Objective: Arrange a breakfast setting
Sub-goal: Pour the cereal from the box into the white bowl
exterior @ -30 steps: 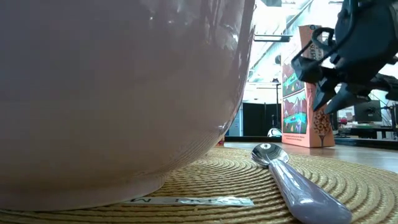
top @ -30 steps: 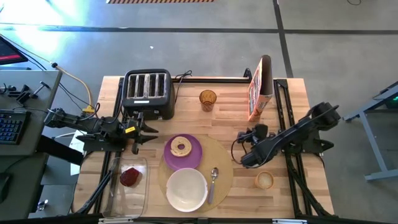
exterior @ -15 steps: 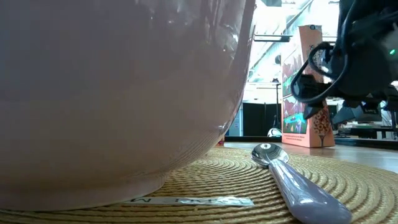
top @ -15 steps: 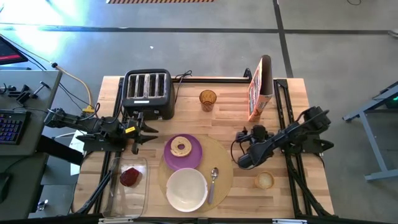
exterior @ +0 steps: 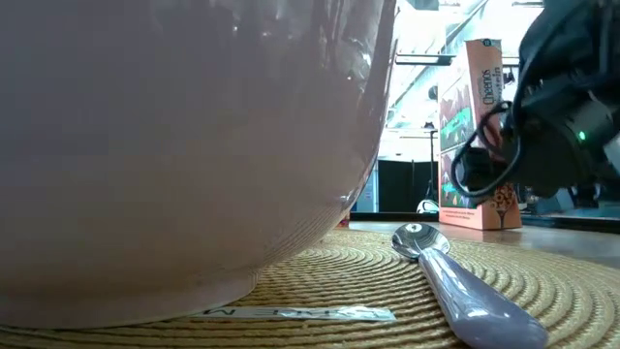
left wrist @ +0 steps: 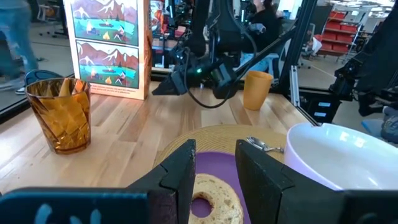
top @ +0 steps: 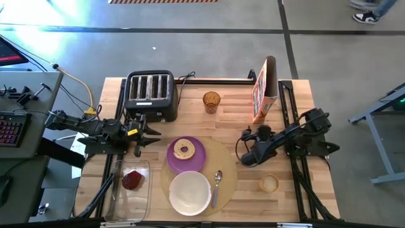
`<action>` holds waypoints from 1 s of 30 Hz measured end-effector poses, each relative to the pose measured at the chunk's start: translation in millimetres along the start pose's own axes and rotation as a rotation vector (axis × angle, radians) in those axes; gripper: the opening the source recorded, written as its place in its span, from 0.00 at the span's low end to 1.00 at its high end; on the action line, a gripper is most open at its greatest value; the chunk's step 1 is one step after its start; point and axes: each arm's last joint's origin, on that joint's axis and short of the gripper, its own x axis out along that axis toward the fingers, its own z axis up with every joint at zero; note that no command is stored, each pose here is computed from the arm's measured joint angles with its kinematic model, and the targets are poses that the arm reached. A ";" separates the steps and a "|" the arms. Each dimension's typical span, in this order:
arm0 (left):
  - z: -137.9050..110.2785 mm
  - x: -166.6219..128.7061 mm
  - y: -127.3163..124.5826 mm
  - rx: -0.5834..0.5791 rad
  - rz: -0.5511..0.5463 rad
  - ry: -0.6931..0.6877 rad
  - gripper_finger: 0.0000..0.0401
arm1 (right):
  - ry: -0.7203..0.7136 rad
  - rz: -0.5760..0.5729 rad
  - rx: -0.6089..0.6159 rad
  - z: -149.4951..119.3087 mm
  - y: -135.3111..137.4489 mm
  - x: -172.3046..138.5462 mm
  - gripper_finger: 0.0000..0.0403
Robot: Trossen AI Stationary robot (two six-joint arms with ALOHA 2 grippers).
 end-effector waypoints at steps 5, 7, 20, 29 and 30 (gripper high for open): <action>-0.1 0.0 0.0 0.000 0.000 0.001 0.26 | -0.009 0.036 0.043 -5.8 -10.5 12.6 0.99; -0.1 0.0 0.0 0.000 0.000 0.001 0.26 | -0.014 0.020 0.029 -4.2 -11.0 13.1 0.99; -0.1 0.0 0.0 0.000 0.000 0.001 0.26 | -0.148 -0.017 -0.027 8.6 -20.7 33.6 0.99; -0.3 0.0 0.0 0.000 0.000 0.002 0.26 | -0.274 -0.018 -0.076 17.2 -20.9 55.3 0.99; -0.3 0.0 0.0 0.000 0.000 0.002 0.26 | -0.281 -0.023 -0.087 18.3 -20.0 57.0 0.99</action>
